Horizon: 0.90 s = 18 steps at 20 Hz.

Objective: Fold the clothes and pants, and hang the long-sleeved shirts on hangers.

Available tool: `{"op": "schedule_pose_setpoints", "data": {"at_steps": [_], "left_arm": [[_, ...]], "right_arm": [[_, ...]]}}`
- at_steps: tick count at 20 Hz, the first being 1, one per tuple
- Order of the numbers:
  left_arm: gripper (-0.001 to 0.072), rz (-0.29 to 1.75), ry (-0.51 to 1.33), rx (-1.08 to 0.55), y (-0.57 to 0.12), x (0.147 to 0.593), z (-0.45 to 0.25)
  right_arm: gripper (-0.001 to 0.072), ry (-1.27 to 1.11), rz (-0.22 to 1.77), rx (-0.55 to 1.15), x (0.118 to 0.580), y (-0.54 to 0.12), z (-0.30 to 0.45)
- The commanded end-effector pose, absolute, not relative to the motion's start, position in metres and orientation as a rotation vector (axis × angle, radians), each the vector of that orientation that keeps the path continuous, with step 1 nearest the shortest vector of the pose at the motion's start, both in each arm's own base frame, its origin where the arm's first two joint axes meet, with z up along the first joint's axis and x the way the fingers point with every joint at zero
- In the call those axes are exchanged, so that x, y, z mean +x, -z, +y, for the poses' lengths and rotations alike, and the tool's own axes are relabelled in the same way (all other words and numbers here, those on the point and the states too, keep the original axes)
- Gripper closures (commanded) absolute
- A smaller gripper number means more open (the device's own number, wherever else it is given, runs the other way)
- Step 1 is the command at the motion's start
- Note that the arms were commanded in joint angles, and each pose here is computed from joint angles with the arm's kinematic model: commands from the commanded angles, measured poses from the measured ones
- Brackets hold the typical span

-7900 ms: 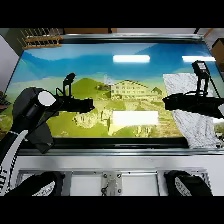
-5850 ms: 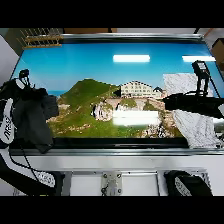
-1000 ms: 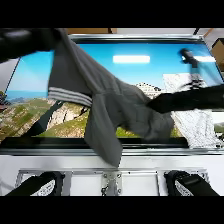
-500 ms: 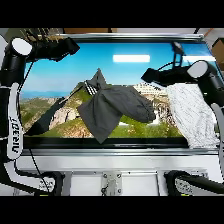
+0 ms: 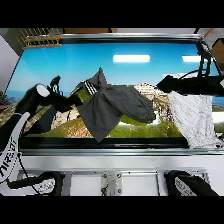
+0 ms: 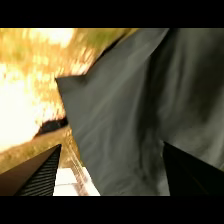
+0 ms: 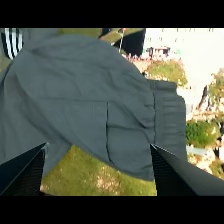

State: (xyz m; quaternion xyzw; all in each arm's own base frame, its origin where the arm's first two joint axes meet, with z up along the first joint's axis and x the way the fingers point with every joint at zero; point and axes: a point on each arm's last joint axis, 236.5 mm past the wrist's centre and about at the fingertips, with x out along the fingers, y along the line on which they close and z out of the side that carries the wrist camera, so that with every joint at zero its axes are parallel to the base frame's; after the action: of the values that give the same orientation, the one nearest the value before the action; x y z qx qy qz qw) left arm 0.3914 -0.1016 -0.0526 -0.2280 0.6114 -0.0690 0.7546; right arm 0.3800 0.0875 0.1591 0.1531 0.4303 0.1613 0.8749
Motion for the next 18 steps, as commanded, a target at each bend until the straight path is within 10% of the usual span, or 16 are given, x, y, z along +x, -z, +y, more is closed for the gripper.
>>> {"op": "schedule_pose_setpoints", "data": {"at_steps": [1, 7, 8, 10, 11, 18], "left_arm": [[0.0039, 1.392, 0.088, -0.640, 0.104, 0.361, -0.116], [0.0041, 1.419, 0.121, -0.617, 0.122, 0.388, -0.139], [0.0152, 1.409, 0.122, -0.621, 0.121, 0.396, -0.138], [0.0615, 1.383, 0.115, -0.635, 0.116, 0.415, -0.131], [0.0703, 1.353, 0.112, -0.643, 0.108, 0.427, -0.123], [0.0704, 1.089, 0.093, -0.478, -0.001, 0.515, -0.025]], "right_arm": [[0.0020, -0.360, 0.910, 0.318, 0.356, -0.158, 0.093], [0.0020, -0.394, 0.915, 0.348, 0.349, -0.162, 0.102], [0.0020, -0.398, 0.916, 0.352, 0.349, -0.162, 0.104], [0.0020, -0.401, 0.925, 0.351, 0.347, -0.161, 0.104], [0.0020, -0.401, 0.928, 0.351, 0.347, -0.160, 0.104], [0.0020, -0.401, 0.934, 0.352, 0.346, -0.158, 0.104]]}}
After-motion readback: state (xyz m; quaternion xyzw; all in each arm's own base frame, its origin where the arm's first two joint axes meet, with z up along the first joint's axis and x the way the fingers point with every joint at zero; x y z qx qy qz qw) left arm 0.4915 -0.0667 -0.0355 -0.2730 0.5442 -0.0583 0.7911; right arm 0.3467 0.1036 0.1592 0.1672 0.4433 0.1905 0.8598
